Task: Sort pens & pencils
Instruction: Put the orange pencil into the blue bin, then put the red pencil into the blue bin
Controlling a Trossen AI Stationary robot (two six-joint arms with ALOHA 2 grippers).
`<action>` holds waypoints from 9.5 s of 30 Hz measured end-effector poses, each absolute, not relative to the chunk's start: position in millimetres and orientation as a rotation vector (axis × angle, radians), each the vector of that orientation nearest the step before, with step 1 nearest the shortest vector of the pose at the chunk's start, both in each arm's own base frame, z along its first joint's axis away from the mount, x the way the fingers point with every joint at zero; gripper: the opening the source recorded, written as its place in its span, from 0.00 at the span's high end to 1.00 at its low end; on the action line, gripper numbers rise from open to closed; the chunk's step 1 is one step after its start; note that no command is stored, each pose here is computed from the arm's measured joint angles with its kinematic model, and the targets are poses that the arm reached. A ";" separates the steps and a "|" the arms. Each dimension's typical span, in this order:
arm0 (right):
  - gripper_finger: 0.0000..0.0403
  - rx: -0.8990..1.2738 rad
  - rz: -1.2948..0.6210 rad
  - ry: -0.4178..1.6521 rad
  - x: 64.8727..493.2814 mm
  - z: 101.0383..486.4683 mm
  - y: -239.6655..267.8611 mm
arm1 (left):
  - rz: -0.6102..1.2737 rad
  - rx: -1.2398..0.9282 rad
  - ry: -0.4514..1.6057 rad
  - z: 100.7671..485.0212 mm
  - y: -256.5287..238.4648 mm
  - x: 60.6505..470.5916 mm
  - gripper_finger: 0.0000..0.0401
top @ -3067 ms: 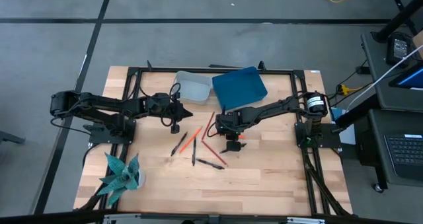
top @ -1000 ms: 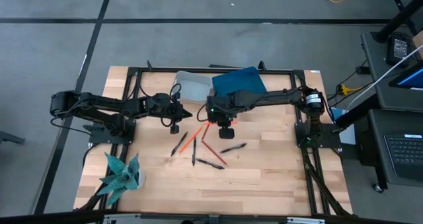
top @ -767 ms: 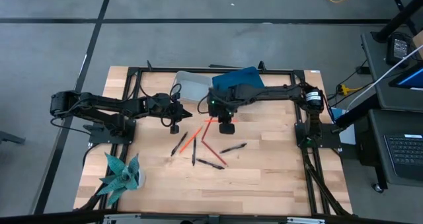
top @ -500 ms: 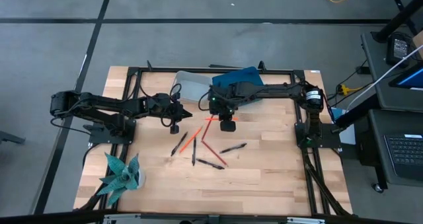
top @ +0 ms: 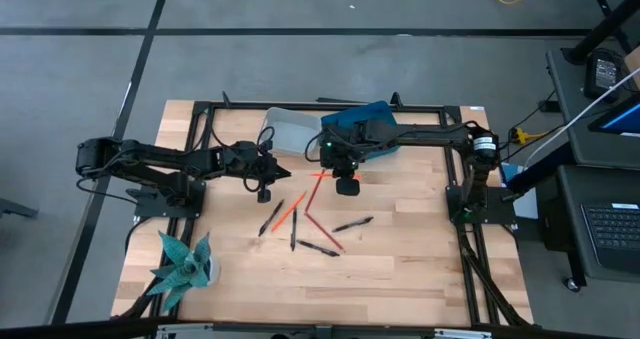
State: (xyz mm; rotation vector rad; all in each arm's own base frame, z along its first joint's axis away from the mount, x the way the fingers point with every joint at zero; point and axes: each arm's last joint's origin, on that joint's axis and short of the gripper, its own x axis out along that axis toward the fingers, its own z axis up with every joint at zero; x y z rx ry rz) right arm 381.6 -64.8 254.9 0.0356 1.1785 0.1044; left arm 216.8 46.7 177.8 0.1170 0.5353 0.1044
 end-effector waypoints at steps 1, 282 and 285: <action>0.94 0.031 0.096 1.179 380.9 255.9 -64.9 | 0.104 0.117 0.538 177.6 46.6 216.6 0.97; 0.82 0.139 -0.022 0.438 300.7 216.8 21.0 | 0.079 0.085 0.173 184.1 9.5 141.3 0.97; 0.82 0.169 -0.011 0.439 300.2 216.8 26.7 | 0.079 0.085 0.173 184.1 9.5 141.3 0.97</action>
